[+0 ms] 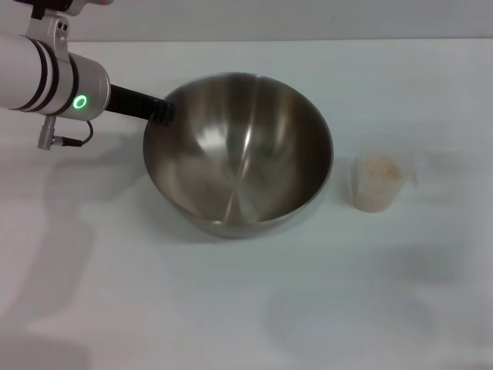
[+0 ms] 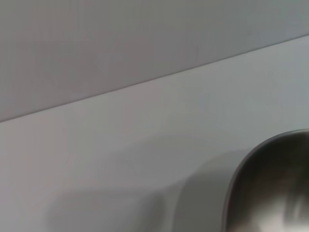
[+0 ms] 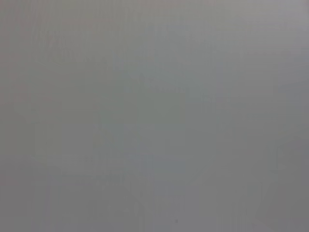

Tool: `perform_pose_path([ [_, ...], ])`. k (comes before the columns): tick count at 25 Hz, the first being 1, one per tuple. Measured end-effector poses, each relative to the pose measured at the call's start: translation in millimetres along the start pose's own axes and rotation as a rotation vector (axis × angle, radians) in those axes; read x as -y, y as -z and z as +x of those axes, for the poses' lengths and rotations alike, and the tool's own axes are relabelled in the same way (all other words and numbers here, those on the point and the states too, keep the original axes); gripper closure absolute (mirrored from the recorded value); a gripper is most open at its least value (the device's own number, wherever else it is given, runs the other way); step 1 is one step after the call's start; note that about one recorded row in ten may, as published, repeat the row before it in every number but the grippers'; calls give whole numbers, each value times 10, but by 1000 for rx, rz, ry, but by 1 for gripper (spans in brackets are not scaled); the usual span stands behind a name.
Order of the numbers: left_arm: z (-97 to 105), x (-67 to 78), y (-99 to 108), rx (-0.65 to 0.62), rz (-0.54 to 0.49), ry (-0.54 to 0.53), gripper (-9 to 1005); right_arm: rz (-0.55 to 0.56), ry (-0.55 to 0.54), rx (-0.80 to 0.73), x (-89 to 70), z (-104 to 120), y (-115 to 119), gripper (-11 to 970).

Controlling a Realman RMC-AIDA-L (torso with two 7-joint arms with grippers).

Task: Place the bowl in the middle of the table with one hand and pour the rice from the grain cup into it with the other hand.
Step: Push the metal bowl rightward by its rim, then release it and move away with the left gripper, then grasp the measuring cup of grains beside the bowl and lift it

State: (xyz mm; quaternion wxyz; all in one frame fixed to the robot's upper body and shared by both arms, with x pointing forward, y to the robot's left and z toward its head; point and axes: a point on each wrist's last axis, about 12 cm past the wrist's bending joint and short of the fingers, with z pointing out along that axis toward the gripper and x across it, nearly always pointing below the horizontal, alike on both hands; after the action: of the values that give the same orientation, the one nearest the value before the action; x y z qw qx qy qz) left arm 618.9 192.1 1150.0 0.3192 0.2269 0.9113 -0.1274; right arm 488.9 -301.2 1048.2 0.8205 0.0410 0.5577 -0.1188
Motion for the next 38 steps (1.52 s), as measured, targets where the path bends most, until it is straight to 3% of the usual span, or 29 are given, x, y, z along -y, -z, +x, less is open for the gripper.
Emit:
perform_pose_path([
  [5,7,-3,-6,8,-5,-2,851,3,3,-1,8,1,14,459],
  [16,-15,-58,18,88,-39,-12,386,2,5,1,6,-2,15,458],
  [19,-32,-82,46,122,-50,-26,332,3,6,1,10,-2,22,458],
  [25,-54,-193,261,367,-154,-7,225,4,7,1,12,-2,26,459],
  [31,106,-168,399,703,-292,-12,159,2,5,4,2,-6,11,459],
  [34,184,-168,412,790,-337,-10,152,-1,5,4,-6,-6,-1,460],
  [38,221,-201,345,795,-351,1,152,-6,4,2,-18,-2,-23,460],
])
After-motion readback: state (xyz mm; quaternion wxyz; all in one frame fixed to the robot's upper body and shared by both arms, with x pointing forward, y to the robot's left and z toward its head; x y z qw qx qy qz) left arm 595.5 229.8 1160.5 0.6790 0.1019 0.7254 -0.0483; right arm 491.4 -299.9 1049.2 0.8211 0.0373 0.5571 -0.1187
